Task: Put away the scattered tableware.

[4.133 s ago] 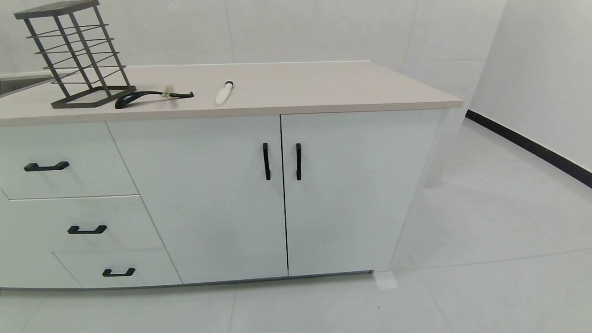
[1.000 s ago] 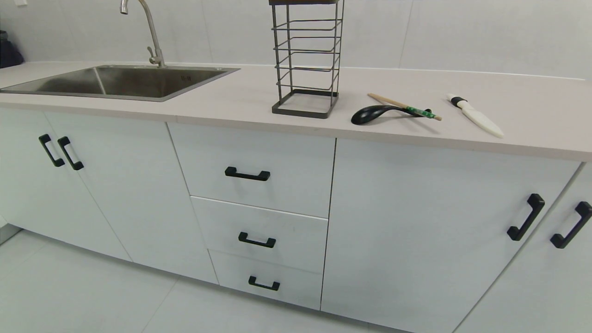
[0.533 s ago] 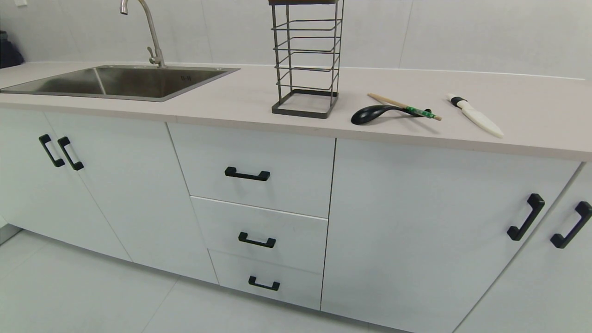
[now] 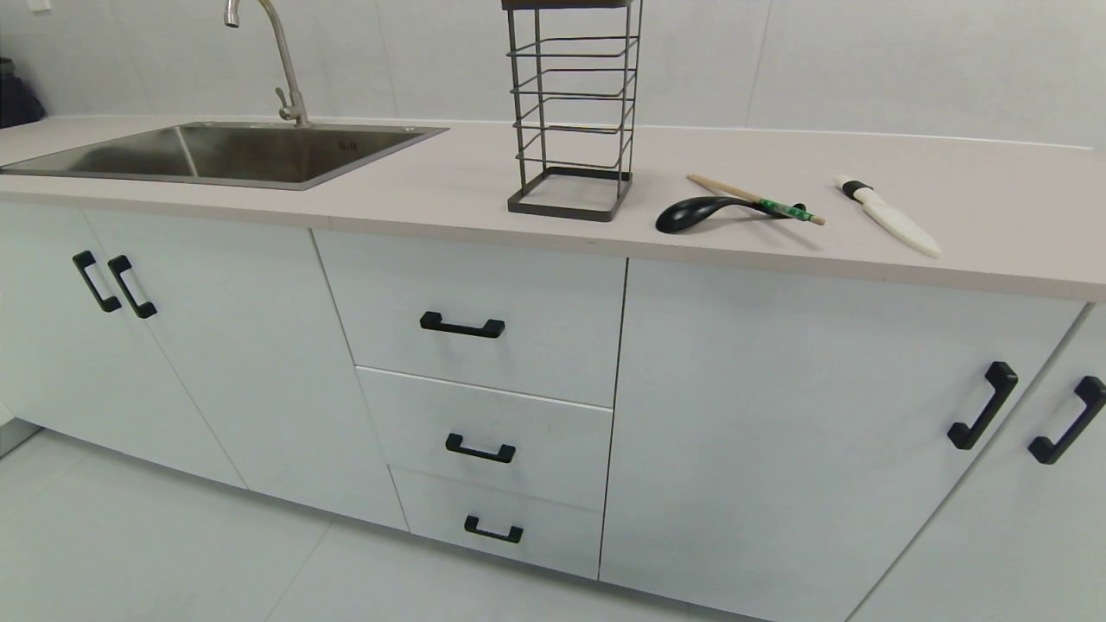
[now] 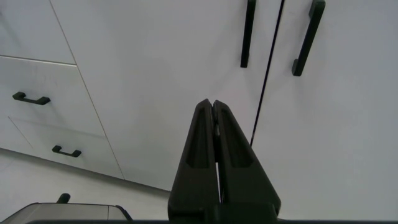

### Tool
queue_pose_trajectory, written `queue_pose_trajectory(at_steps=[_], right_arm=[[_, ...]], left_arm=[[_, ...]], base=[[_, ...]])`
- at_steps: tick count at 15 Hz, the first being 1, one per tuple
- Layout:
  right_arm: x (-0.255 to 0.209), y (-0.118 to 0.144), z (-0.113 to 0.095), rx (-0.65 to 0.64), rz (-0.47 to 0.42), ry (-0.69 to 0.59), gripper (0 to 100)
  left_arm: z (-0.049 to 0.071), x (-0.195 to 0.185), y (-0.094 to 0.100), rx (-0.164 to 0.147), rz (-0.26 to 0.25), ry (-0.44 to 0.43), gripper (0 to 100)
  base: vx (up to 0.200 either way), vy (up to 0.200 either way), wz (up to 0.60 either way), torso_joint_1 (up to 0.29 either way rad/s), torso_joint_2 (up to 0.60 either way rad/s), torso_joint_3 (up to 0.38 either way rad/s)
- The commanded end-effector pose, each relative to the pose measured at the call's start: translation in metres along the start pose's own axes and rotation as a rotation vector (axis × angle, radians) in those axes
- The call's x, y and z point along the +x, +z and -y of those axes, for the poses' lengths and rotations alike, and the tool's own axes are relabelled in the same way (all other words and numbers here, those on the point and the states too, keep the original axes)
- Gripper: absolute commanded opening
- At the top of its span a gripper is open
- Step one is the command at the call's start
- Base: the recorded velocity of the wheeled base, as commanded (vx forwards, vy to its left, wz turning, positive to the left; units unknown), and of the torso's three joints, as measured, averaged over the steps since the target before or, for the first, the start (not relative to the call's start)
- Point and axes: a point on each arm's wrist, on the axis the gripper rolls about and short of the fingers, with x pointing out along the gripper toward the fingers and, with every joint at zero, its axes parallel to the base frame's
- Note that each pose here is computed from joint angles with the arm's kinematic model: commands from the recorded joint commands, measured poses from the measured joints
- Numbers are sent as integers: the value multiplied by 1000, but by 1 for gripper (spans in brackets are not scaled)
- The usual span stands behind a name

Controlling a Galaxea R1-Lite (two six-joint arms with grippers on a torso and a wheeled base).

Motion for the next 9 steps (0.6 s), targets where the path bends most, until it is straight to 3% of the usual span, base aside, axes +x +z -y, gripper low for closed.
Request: queue_pose_trajectory(at_steps=[1, 4, 6, 9], right_arm=[[0, 0, 0, 0, -2, 0, 0], [0, 0, 0, 0, -2, 0, 0], [0, 0, 0, 0, -2, 0, 0], [0, 0, 0, 0, -2, 0, 0]], left_arm=[[-3, 18, 17, -13, -53, -102, 100], [-7, 40, 27, 26, -117, -190, 100], [-12, 64, 25, 104, -200, -262, 100], [-14, 106, 13, 286, -302, -458, 100]], base=[[0, 0, 0, 0, 0, 0], [0, 0, 0, 0, 0, 0], [0, 0, 0, 0, 0, 0], [0, 0, 0, 0, 0, 0]])
